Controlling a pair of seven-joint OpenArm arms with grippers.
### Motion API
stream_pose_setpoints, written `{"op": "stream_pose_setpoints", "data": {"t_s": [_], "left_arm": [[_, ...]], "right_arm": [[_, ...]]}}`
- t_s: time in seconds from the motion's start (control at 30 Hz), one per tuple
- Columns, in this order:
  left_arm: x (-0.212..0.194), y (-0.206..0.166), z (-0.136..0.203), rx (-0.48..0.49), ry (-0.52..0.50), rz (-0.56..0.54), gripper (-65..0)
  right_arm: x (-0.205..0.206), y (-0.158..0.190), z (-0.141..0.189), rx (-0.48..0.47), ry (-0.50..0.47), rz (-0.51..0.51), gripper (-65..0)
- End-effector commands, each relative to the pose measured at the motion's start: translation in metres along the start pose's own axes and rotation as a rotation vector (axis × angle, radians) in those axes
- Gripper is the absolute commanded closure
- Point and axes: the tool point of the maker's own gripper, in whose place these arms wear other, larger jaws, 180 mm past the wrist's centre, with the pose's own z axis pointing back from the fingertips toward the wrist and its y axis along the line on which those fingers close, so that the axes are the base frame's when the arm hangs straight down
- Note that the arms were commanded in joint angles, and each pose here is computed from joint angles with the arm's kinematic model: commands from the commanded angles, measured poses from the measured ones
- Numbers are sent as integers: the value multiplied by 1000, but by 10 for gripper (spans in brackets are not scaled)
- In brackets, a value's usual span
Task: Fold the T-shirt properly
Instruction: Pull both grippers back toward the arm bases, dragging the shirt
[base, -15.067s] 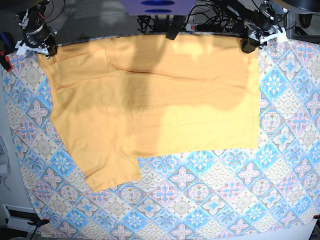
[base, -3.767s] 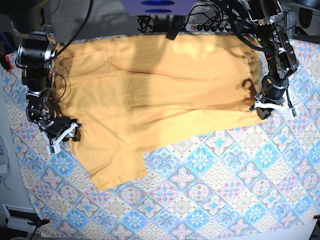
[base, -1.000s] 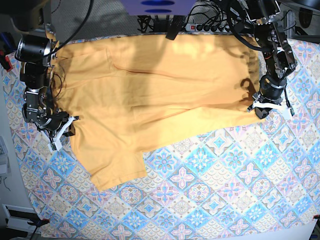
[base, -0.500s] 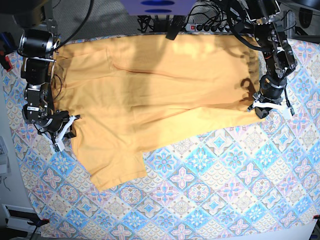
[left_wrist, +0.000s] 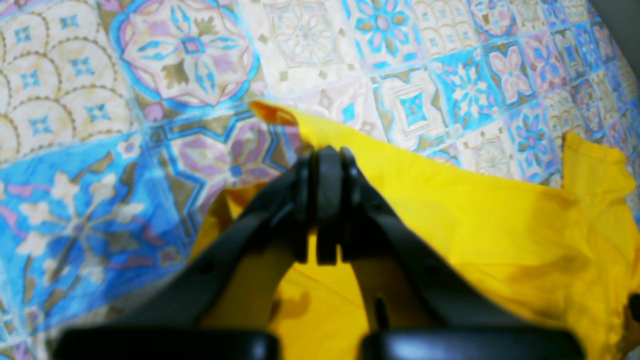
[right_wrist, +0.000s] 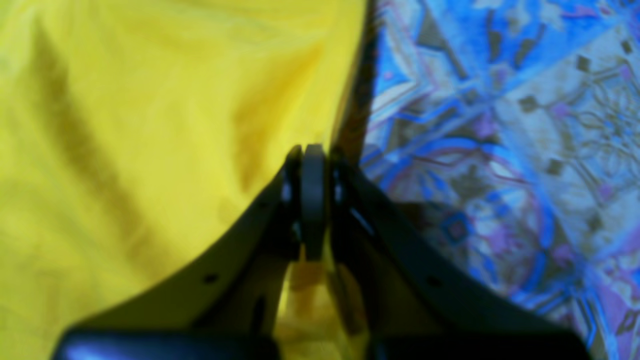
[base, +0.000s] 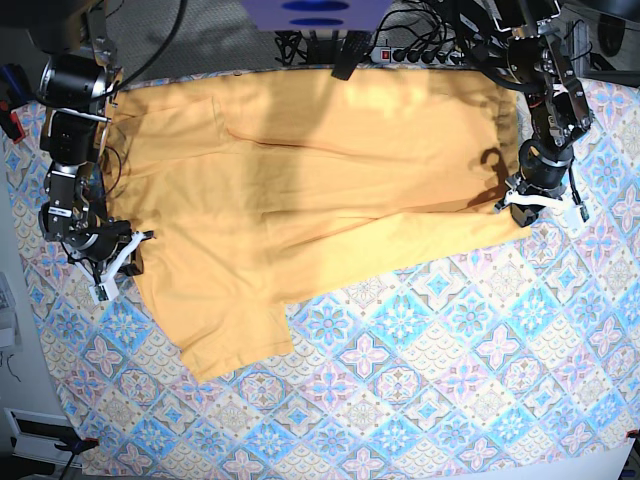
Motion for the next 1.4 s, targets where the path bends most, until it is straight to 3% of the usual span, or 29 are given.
{"op": "stream_pose_setpoints", "data": {"t_s": [0.0,0.4,0.63,1.17,1.37], "left_arm": [[13,-4,4,-18,-43,-18,0],[5,5,15,-1,-27,-40,0],[9,15,37,-20,-45,-41,0],[-11,63,68,55,20,-2,0],[-23,67,73,53,53,-25,0]], "right_arm": [[17,-16,11,-34,-59,5,-11],[-4,-9,43,-68,-73,112,-10],[-1,-3,62,-50,-172,24,-10],[-19,-5,82,-78,-141,34,-10],[-32,-27,99,-144,-141,-14,-10]]}}
